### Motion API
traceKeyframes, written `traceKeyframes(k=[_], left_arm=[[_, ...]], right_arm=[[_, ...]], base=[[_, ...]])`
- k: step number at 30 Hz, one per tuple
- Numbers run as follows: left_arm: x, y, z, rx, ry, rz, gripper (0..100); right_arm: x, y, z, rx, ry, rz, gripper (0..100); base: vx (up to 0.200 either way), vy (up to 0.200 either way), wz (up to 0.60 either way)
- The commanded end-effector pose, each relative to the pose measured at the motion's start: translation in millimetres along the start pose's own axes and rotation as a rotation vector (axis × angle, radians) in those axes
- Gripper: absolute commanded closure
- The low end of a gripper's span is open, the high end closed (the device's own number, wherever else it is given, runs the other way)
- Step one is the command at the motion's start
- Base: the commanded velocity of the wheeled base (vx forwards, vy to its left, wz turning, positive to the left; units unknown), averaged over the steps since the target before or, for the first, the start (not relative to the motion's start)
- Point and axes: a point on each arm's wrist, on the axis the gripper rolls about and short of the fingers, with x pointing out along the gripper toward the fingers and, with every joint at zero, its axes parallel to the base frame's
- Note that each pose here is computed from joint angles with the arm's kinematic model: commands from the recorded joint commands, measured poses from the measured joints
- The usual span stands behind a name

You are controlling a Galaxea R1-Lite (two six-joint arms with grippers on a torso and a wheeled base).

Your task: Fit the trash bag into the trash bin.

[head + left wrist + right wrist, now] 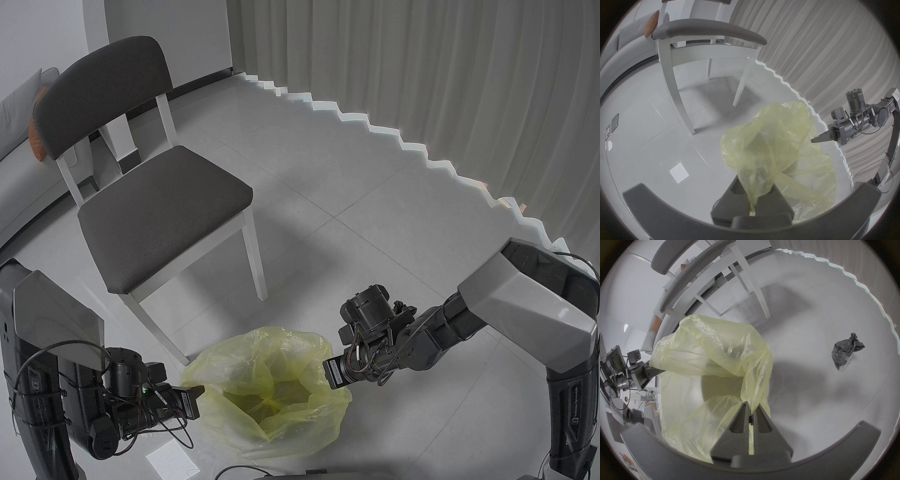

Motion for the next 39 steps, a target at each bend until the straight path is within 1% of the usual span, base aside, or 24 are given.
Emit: traceKeyframes(k=[1,4,6,8,10,12,13,16,18,23,25,28,32,33,38,39], left_arm=[[13.9,3.2,2.8,0.003,-0.021,-0.006,100],[21.1,-2.3,5.8,0.015,-0.036,-0.035,100],[24.8,-6.5,1.8,0.026,-0.017,-0.051,100],[27.8,-5.8,-3.9,0.029,0.009,-0.048,100],[29.7,-1.5,-8.3,0.020,0.030,-0.033,100],[29.7,-0.8,-9.1,0.018,0.034,-0.031,100],[26.6,5.9,-12.7,0.001,0.056,-0.014,100],[20.0,11.1,-17.3,0.000,0.087,-0.013,100],[19.2,14.9,-18.6,0.007,0.097,-0.012,100],[27.1,22.6,-22.1,0.013,0.105,0.013,100],[35.7,24.4,-18.8,0.018,0.082,0.012,100],[40.1,25.1,-17.1,0.021,0.071,0.009,100],[47.5,25.6,-10.2,0.027,0.033,0.000,100],[47.5,25.6,-10.2,0.027,0.033,0.000,100],[47.9,24.9,-10.7,0.032,0.036,-0.002,100],[48.8,24.6,-10.0,0.032,0.032,-0.004,100]], right_arm=[[15.8,-7.5,4.3,0.010,-0.008,-0.025,100],[12.5,-17.6,11.0,0.025,-0.026,-0.038,100],[11.8,-25.0,11.3,0.033,-0.025,-0.048,100],[12.8,-26.5,5.5,0.033,-0.002,-0.054,100],[15.6,-26.6,-6.8,0.027,0.038,-0.059,100],[16.1,-26.6,-9.5,0.025,0.044,-0.060,100],[17.2,-20.4,-22.4,0.009,0.080,-0.063,100],[18.2,-14.1,-33.3,-0.009,0.096,-0.067,100],[19.3,-14.0,-36.2,-0.014,0.089,-0.070,100],[21.7,-16.1,-30.9,-0.011,0.056,-0.066,100],[25.6,-21.4,-26.2,0.001,0.046,-0.070,100],[27.7,-24.4,-23.7,0.006,0.039,-0.073,100],[27.1,-28.0,-17.4,-0.021,0.030,-0.077,100],[27.1,-28.0,-17.4,-0.021,0.030,-0.077,0],[24.9,-28.4,-15.4,-0.024,0.024,-0.077,0],[21.5,-31.4,-8.6,-0.023,0.002,-0.079,0]], base=[[0.000,0.000,0.00],[0.000,0.000,0.00],[0.000,0.000,0.00],[0.000,0.000,0.00],[0.000,0.000,0.00],[0.000,0.000,0.00],[0.000,0.000,0.00],[0.000,0.000,0.00],[0.000,0.000,0.00],[0.000,0.000,0.00],[0.000,0.000,0.00],[0.000,0.000,0.00],[0.000,0.000,0.00],[0.000,0.000,0.00],[0.000,0.000,0.00],[0.000,0.000,0.00]])
